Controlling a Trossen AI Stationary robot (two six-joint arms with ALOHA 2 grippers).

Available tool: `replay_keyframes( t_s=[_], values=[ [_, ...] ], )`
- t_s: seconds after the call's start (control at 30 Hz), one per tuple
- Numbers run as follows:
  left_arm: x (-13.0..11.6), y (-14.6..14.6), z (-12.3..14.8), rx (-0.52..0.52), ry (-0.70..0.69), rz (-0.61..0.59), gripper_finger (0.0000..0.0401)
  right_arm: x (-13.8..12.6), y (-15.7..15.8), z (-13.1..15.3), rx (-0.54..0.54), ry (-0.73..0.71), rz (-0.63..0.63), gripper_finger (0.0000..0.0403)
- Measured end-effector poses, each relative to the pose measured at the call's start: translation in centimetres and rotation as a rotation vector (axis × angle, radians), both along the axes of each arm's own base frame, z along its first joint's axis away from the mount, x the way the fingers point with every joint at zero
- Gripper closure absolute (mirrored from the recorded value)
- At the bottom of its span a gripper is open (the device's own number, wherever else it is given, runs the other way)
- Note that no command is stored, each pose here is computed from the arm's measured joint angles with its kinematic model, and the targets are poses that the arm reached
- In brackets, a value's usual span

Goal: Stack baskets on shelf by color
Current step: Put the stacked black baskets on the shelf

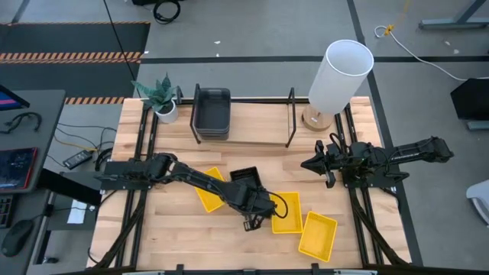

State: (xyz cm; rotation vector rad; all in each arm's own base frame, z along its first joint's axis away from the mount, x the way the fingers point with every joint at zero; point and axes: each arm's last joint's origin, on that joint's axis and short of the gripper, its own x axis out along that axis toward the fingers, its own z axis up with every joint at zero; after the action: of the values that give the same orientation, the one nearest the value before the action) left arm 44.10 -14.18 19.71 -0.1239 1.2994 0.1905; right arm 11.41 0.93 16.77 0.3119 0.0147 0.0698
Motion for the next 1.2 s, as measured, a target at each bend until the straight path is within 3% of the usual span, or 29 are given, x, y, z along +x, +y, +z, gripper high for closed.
replay_keyframes(
  t_s=[0.2,0.4,0.77,0.9,1.03,1.2],
  values=[
    [0.8,3.2,5.0,0.007,-0.067,-0.055,0.0387,0.0,0.0,0.0,0.0,0.0,0.0,0.0378],
    [2.1,9.2,7.4,0.044,-0.115,-0.079,0.0387,0.0,0.0,0.0,0.0,0.0,0.0,0.0378],
    [1.5,21.2,7.2,0.121,-0.046,-0.159,0.0387,0.0,0.0,0.0,0.0,0.0,0.0,0.0378],
    [0.7,24.5,5.7,0.13,0.019,-0.193,0.0387,0.0,0.0,0.0,0.0,0.0,0.0,0.0378],
    [-0.6,26.9,3.2,0.072,0.094,-0.162,0.0387,0.0,0.0,0.0,0.0,0.0,0.0,0.0378],
    [-1.1,27.2,2.3,0.115,0.156,-0.215,0.0387,0.0,0.0,0.0,0.0,0.0,0.0,0.0378]
  ],
)
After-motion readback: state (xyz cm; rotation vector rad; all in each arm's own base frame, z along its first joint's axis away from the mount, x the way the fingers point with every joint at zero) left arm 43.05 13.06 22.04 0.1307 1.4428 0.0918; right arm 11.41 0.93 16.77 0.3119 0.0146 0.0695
